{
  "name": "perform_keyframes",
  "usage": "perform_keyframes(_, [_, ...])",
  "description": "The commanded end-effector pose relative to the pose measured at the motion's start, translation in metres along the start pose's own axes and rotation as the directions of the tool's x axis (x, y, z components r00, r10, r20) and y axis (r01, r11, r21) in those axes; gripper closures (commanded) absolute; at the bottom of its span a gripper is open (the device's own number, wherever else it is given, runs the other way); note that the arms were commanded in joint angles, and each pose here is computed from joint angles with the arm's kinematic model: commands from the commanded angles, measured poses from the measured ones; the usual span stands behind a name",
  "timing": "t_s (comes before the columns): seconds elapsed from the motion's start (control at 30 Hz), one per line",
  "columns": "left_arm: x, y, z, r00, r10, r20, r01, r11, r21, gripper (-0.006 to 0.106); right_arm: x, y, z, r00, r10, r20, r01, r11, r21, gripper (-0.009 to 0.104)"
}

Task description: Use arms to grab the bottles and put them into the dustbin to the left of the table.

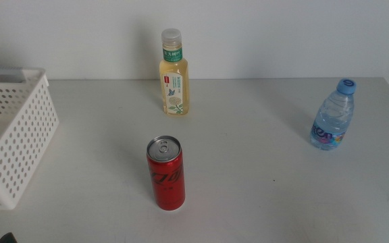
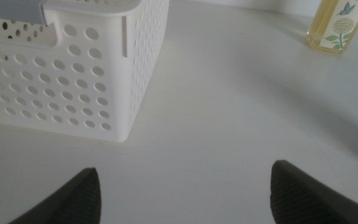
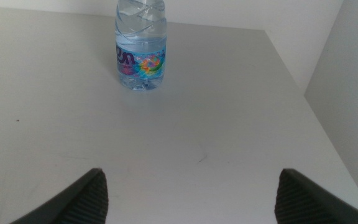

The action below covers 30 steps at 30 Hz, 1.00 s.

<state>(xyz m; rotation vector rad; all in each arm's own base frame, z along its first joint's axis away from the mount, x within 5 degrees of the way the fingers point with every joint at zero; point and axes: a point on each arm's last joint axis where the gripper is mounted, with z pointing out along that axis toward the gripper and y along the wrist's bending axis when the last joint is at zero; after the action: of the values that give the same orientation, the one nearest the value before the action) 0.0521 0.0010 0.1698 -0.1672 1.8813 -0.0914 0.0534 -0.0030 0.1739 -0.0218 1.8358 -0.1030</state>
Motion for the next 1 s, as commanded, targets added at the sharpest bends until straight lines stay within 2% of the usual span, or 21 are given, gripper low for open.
perform_keyframes(0.0, [-0.007,-0.002,-0.002,0.995,-0.020,0.098,0.017,1.000,0.024,0.007,-0.010,-0.002,-0.003,0.995,-0.018,0.098,0.016,1.000,0.020,0.020])
perform_keyframes(0.17, [-0.007,-0.002,-0.002,0.990,0.099,0.102,-0.101,0.995,0.012,0.007,-0.010,-0.002,-0.003,0.995,-0.018,0.098,0.016,1.000,0.020,0.020])
perform_keyframes(0.43, [-0.007,-0.002,-0.002,0.990,0.100,0.098,-0.102,0.995,0.012,0.007,-0.010,-0.002,-0.003,0.995,-0.018,0.098,0.016,1.000,0.020,0.020])
perform_keyframes(0.5, [-0.007,-0.003,-0.002,0.994,0.045,0.101,-0.049,0.998,0.036,0.007,-0.010,-0.002,-0.003,0.995,-0.018,0.098,0.016,1.000,0.020,0.020])
perform_keyframes(0.6, [-0.007,-0.009,0.002,0.998,-0.010,0.060,0.003,0.993,0.118,0.007,-0.010,-0.002,-0.003,0.995,-0.018,0.098,0.016,1.000,0.020,0.020])
perform_keyframes(0.77, [-0.013,-0.022,0.015,0.994,0.098,0.041,-0.106,0.960,0.258,0.007,-0.010,-0.002,-0.003,0.995,-0.018,0.098,0.016,1.000,0.020,0.020])
perform_keyframes(0.97, [-0.021,-0.049,0.029,0.969,0.204,0.140,-0.245,0.868,0.433,0.007,-0.010,-0.002,-0.003,0.995,-0.019,0.098,0.017,1.000,0.020,0.020])
